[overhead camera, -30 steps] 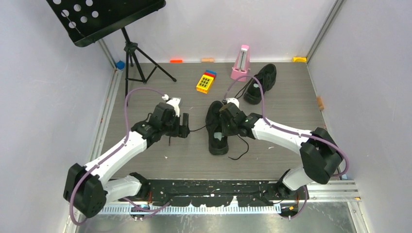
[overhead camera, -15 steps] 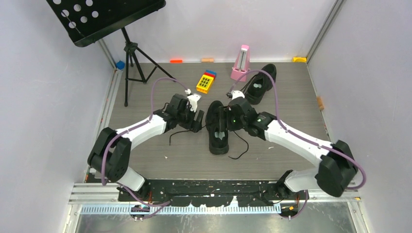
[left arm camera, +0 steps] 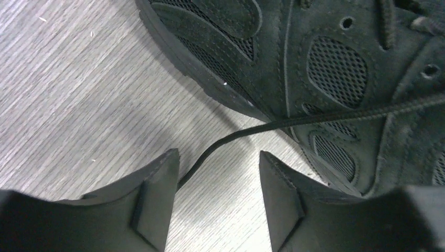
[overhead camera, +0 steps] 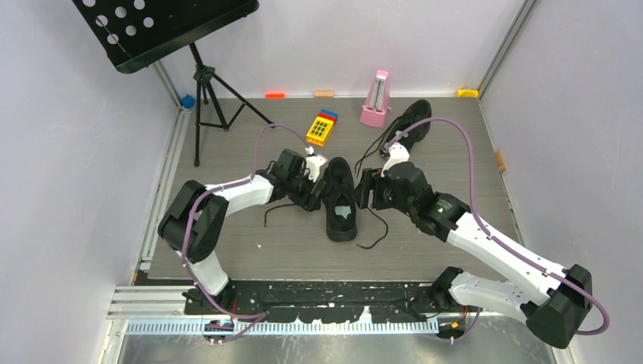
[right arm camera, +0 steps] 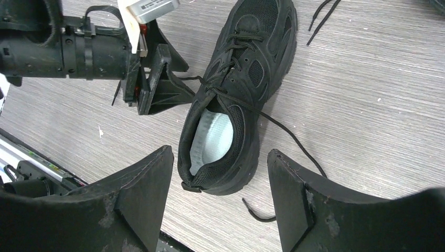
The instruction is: Tie the shoes
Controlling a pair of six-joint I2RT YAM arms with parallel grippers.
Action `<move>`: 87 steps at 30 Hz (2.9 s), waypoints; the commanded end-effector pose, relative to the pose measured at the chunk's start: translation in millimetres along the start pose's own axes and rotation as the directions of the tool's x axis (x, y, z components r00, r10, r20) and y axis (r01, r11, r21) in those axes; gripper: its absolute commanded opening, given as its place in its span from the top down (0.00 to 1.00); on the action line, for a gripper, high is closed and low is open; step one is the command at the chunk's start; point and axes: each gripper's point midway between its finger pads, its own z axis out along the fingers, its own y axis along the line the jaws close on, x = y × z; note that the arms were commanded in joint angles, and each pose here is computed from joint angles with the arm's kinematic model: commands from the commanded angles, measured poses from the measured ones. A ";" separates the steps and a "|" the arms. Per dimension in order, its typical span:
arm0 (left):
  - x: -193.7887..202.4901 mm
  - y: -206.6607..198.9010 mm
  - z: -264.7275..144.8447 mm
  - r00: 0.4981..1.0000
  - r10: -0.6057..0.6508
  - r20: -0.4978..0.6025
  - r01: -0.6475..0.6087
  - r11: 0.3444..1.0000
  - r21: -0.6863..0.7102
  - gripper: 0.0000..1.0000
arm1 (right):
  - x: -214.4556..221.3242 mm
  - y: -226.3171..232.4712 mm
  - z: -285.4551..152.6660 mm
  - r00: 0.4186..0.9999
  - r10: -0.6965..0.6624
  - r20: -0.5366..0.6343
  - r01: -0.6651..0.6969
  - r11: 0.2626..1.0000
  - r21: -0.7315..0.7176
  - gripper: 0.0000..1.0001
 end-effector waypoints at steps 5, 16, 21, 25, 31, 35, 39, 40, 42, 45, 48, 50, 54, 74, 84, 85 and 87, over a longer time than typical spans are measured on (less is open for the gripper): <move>-25.4 1.0 19.1 0.995 0.061 0.078 -0.062 0.998 0.014 0.77 | -8.5 4.8 -7.4 0.998 0.023 0.052 -0.021 0.999 -0.039 0.34; -55.4 -23.3 -38.1 0.975 -0.052 0.215 0.044 0.998 0.043 1.00 | -18.0 25.3 -3.7 0.996 -0.091 -0.003 0.090 0.989 -0.115 0.43; -46.0 -27.0 -52.0 0.970 -0.091 0.227 0.084 0.996 0.040 1.00 | -18.6 49.8 17.6 0.986 -0.130 -0.107 0.108 0.975 -0.194 0.46; -48.7 -23.6 -65.6 0.954 -0.107 0.279 0.111 0.994 0.003 1.00 | -30.1 60.7 32.0 0.982 -0.149 -0.118 0.121 0.969 -0.215 0.50; -66.3 -30.7 -89.9 0.907 -0.123 0.402 0.124 0.992 0.023 1.00 | -42.6 68.2 46.7 0.980 -0.160 -0.122 0.128 0.962 -0.241 0.48; -69.4 -36.5 -84.0 0.904 -0.153 0.399 0.137 0.988 0.069 1.00 | -47.8 59.7 60.1 0.980 -0.068 -0.187 0.035 0.985 -0.172 0.33; -72.0 -39.1 -77.8 0.894 -0.184 0.409 0.155 0.983 0.102 1.00 | -45.6 69.5 64.3 0.977 -0.004 -0.214 -0.043 0.975 -0.217 0.29; -73.0 -39.3 -77.4 0.891 -0.187 0.413 0.157 0.982 0.106 1.00 | -45.8 69.2 65.8 0.977 0.004 -0.211 -0.050 0.976 -0.213 0.29; -75.3 -39.1 -77.1 0.886 -0.195 0.421 0.164 0.980 0.110 1.00 | -46.8 66.1 70.4 0.978 0.022 -0.208 -0.063 0.980 -0.191 0.29; -81.8 -41.8 -78.9 0.870 -0.203 0.449 0.161 0.978 0.130 1.00 | -46.5 66.1 77.8 0.964 0.109 -0.242 -0.152 0.974 -0.166 0.30; -83.3 -43.5 -77.3 0.861 -0.221 0.458 0.170 0.974 0.149 1.00 | -42.5 71.2 84.9 0.940 0.196 -0.280 -0.245 0.958 -0.152 0.32; -84.2 -43.6 -74.9 0.860 -0.228 0.456 0.175 0.972 0.155 1.00 | -42.7 72.9 88.8 0.936 0.207 -0.284 -0.258 0.954 -0.154 0.35; -85.9 -46.6 -71.7 0.862 -0.236 0.449 0.174 0.969 0.175 1.00 | -41.8 63.3 96.0 0.945 0.179 -0.272 -0.216 0.970 -0.113 0.35; -93.7 -50.7 -68.8 0.858 -0.241 0.454 0.165 0.966 0.201 1.00 | -36.4 50.3 119.2 0.952 0.137 -0.273 -0.158 0.986 -0.059 0.39; -98.1 -52.8 -66.4 0.849 -0.248 0.466 0.166 0.963 0.210 1.00 | -36.4 54.2 122.3 0.948 0.139 -0.285 -0.165 0.984 -0.071 0.69; -98.8 -52.7 -66.0 0.848 -0.251 0.467 0.169 0.963 0.212 1.00 | -35.9 54.5 122.2 0.947 0.141 -0.288 -0.168 0.983 -0.071 0.72; -100.1 -52.8 -65.4 0.845 -0.256 0.470 0.173 0.962 0.213 1.00 | -36.6 55.2 121.5 0.946 0.148 -0.288 -0.175 0.982 -0.072 0.78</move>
